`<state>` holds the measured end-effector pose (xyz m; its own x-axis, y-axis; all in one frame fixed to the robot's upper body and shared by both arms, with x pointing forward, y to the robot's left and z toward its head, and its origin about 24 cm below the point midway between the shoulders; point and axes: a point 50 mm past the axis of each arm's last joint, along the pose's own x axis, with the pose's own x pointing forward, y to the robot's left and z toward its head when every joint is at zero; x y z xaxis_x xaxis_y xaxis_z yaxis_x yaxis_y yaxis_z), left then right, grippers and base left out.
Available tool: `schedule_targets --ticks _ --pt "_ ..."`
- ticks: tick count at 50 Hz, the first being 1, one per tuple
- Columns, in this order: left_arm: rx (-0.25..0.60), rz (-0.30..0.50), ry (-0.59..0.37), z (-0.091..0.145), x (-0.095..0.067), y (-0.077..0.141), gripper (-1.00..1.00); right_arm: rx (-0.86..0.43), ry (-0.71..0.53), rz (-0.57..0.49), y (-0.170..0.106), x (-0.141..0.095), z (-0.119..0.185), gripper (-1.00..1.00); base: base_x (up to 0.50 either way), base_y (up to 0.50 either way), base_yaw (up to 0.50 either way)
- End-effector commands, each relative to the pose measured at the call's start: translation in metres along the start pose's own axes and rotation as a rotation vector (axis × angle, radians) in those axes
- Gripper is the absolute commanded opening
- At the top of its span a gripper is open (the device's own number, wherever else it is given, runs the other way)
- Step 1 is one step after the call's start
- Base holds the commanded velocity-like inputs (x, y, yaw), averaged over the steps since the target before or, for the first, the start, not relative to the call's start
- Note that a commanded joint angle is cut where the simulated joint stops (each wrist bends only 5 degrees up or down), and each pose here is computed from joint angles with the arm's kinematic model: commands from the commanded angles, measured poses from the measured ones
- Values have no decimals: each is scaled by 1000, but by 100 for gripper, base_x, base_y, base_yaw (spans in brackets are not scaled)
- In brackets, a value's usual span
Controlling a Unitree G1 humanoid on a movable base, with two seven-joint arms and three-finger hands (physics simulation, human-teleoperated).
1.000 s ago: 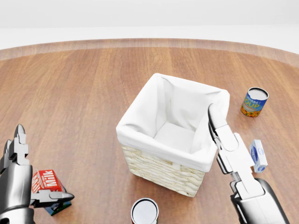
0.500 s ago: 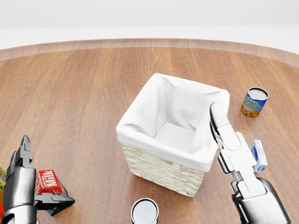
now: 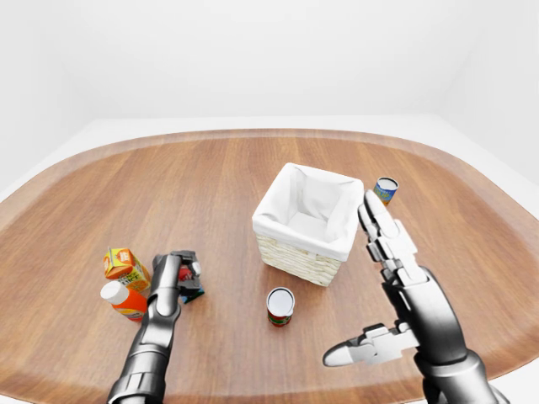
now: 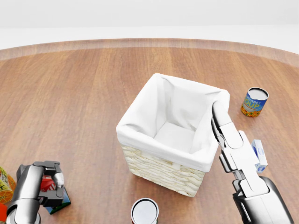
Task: Pick the milk and place it in the basket.
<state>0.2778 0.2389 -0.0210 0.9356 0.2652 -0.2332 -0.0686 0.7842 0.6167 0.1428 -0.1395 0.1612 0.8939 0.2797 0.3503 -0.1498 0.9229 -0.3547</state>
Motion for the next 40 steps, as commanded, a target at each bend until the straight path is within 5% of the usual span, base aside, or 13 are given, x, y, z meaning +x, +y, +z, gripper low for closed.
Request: schedule_targets --ticks 1,7,19,40 --pt "76 19 62 -18 -6 -10 -100 1 0 1 0 0 0 100 1 0 -1" --pt "37 34 -2 -6 -8 -2 -100 1 1 2 0 0 -1 100 0 0 0" --pt "-31 90 -275 50 -25 34 -100 1 1 3 1 0 -1 100 0 0 0" --pt "0 147 -327 66 -31 56 -100 -3 0 3 1 0 -2 100 0 0 0"
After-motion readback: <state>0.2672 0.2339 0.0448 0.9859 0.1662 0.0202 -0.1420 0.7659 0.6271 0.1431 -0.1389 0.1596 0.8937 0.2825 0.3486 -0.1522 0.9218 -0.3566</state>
